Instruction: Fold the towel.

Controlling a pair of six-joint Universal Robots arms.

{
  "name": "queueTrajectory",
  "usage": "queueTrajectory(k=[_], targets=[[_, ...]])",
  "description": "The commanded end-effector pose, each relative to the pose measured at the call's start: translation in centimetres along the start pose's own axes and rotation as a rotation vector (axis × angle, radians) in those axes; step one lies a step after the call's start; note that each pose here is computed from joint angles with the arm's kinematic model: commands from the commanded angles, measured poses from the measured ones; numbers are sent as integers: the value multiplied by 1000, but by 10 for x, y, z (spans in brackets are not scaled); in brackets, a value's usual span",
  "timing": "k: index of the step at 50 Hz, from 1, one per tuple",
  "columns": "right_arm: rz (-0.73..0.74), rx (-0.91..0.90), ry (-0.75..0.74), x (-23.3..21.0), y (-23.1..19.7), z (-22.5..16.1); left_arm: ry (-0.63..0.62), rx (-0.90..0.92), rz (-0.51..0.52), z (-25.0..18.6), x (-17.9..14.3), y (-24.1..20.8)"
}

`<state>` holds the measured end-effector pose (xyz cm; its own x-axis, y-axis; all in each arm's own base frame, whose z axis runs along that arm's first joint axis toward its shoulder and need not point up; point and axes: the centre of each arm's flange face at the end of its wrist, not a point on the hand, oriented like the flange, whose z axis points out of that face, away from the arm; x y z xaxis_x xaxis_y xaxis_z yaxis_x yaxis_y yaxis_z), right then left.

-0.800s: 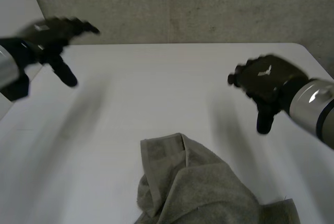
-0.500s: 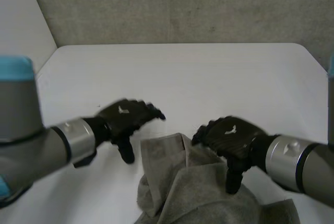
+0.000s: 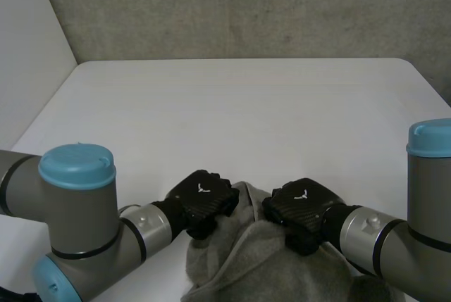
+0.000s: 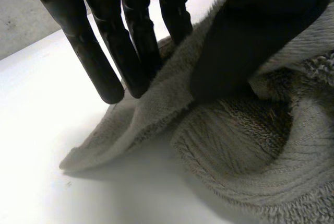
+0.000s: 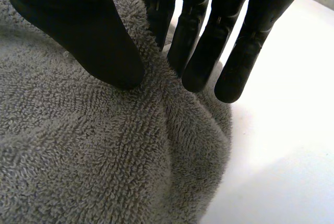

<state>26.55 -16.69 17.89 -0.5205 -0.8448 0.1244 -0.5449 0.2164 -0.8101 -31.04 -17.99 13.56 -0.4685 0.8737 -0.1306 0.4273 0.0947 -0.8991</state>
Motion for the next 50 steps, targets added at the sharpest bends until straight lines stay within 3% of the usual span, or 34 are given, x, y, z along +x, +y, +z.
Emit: queueTrajectory(k=[1,6,8,9,10,11,13,14,16,18,22,27,30,32,33,35,38,43,50], targets=[[-32,42,24,7,-8,5,-61,52,36,9,-7,-3],[-89,164,157,33,-39,11,-184,190,105,19,-30,-34],[-150,314,328,62,-78,10,-249,265,132,21,-43,-55],[-151,315,329,62,-78,10,-323,347,157,22,-58,-79],[-182,408,413,75,-102,5,-399,444,178,19,-73,-110],[-207,508,485,87,-126,-1,-400,444,178,19,-73,-110],[-234,618,542,95,-152,-10,-538,625,204,-1,-97,-171],[-235,620,543,95,-152,-10,-539,626,204,-1,-97,-171],[-283,799,603,103,-191,-27,-627,780,222,-27,-108,-221],[-294,859,615,104,-203,-34,-648,840,232,-41,-110,-240],[-306,898,580,99,-213,-44,-657,873,244,-54,-109,-251],[-292,745,432,88,-190,-33,-632,760,219,-46,-103,-217],[-283,688,381,84,-181,-28,-621,644,198,-42,-99,-179],[-235,543,287,82,-156,-11,-602,508,176,-37,-94,-134],[-235,543,286,82,-156,-11,-601,507,176,-37,-94,-134],[-197,379,218,88,-126,5,-548,371,174,-33,-79,-88],[-197,221,136,81,-95,23,-508,300,179,-31,-69,-65],[-220,54,57,74,-58,45,-389,51,231,-23,-39,10],[-201,19,47,72,-47,54,-353,-21,319,-25,-28,25]])
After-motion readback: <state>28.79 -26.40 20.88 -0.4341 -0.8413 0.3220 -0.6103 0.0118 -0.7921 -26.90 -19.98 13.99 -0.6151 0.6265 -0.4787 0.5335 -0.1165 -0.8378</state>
